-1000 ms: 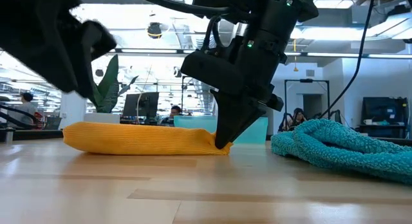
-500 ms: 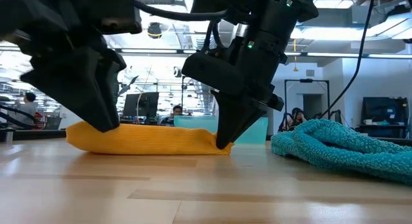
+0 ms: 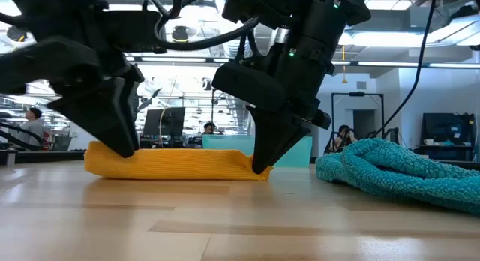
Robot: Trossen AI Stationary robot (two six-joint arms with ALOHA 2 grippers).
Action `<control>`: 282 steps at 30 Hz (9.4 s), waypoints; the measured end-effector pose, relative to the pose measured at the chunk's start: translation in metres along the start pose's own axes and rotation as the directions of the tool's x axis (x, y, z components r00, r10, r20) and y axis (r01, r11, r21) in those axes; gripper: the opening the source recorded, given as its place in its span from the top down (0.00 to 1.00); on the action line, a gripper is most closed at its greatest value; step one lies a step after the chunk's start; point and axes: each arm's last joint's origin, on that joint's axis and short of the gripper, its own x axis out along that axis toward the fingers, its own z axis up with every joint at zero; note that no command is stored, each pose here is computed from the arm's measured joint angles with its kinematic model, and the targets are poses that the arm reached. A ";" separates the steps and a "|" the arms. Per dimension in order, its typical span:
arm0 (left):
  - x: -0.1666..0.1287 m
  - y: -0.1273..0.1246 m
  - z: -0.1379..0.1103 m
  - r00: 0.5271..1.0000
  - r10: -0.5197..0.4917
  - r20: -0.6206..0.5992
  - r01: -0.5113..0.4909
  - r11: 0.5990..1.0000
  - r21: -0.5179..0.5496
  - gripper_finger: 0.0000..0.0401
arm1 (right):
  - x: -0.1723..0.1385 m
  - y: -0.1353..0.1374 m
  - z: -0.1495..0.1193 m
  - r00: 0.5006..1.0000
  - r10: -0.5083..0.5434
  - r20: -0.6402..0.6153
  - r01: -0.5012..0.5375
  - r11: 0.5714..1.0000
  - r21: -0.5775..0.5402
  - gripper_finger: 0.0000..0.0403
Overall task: Roll microfiber towels into tight, uniform cylinder then place into a basket
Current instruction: Roll the yellow microfiber cloth
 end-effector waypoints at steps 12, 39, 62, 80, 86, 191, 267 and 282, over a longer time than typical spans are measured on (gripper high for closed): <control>0.022 0.017 -0.020 0.998 0.043 -0.038 -0.046 0.995 -0.084 0.72 | 0.000 0.000 0.000 1.000 -0.002 -0.003 0.002 1.000 -0.012 0.98; -0.026 -0.014 -0.020 0.986 -0.054 0.156 0.041 0.995 0.088 0.72 | 0.000 0.000 -0.001 1.000 0.003 -0.008 -0.003 1.000 -0.021 0.98; 0.024 0.027 -0.036 0.994 -0.063 0.093 0.078 0.983 -0.165 0.72 | 0.000 0.000 -0.001 1.000 0.004 -0.011 -0.005 0.999 -0.054 0.98; 0.027 0.029 -0.042 0.993 -0.079 0.084 0.099 0.959 -0.265 0.72 | 0.000 0.001 -0.003 1.000 0.007 -0.024 -0.010 0.995 -0.104 0.73; 0.027 0.029 -0.042 0.993 -0.079 0.084 0.098 0.959 -0.264 0.72 | -0.018 -0.005 0.002 0.999 0.013 -0.035 -0.016 0.994 -0.106 0.68; 0.004 -0.019 -0.051 0.964 0.175 0.201 -0.225 0.939 0.259 0.72 | 0.016 0.012 -0.010 0.996 -0.038 0.081 0.079 0.799 -0.597 0.96; 0.031 0.033 0.061 0.944 -0.072 -0.321 0.009 0.981 -0.194 0.98 | -0.027 0.063 -0.040 0.975 0.127 -0.182 -0.206 0.823 -0.530 0.97; 0.030 0.034 0.061 0.946 -0.066 -0.319 0.004 0.981 -0.192 0.98 | -0.031 0.050 -0.035 0.991 -0.054 -0.119 -0.009 0.882 -0.472 0.97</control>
